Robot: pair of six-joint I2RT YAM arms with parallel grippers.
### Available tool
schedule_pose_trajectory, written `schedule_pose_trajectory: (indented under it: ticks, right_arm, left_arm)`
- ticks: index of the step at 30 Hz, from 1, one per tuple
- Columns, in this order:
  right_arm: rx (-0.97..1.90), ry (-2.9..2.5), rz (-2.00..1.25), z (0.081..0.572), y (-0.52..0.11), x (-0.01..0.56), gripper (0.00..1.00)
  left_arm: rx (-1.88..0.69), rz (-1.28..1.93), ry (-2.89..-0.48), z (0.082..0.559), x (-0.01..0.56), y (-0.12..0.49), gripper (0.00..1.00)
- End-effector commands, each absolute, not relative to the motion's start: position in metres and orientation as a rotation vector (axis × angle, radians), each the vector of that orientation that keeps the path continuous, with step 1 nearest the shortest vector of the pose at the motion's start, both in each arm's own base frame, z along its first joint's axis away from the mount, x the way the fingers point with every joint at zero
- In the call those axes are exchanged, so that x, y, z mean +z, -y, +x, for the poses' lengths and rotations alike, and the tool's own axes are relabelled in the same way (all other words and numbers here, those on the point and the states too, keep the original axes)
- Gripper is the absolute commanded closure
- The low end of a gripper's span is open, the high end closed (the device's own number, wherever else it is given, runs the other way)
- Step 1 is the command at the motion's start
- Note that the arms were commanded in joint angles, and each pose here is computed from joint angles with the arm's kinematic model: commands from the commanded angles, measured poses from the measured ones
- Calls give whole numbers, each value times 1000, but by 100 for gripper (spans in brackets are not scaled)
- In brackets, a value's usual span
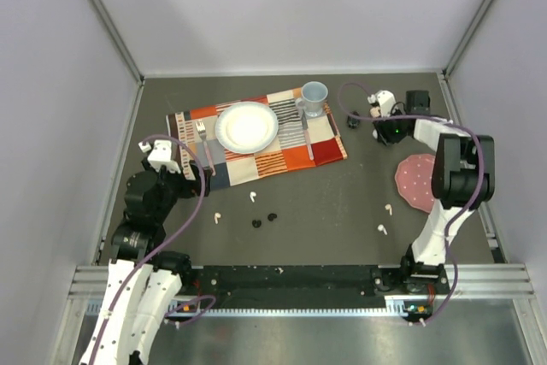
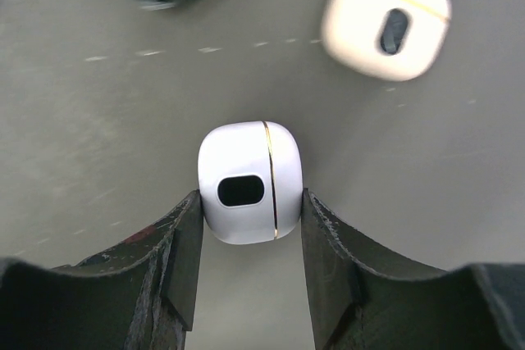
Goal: Insert the wireless bluetooth earbuds into the charging case
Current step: Pick up the charging case from the corner of the board, then pass from the right arm to the left
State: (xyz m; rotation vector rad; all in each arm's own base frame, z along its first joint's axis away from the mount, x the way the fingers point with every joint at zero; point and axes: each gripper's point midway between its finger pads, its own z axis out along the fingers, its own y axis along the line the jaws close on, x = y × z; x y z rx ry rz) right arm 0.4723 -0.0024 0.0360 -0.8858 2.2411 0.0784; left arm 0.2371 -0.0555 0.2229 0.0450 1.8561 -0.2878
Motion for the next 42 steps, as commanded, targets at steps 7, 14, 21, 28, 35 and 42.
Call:
schedule_pose_trajectory:
  ticks: [7,14,21,28,35,42]
  right_arm:
    - [176,-1824,-961,407,-95,178,100]
    - [343,-1499,-1142,318,-185,230,100]
    - [455,-1206,-1333,235,-238,259,100]
    - [313,-1176,-1461,202,-272,225,100]
    - [260,-1181,-1372,199,-301,219,100]
    - [356,-1159,-1269,192,-323,234,100]
  left_arm:
    - [-431,186,-1770,232,251,83,1]
    - [-859,231,-1705,213,278,138,1]
    - [-1184,200,-1672,198,281,167,1]
    - [-1286,201,-1724,187,275,180,1]
    - [-1333,241,-1727,171,262,213,3]
    - [-1291,227,-1765,177,239,238,13]
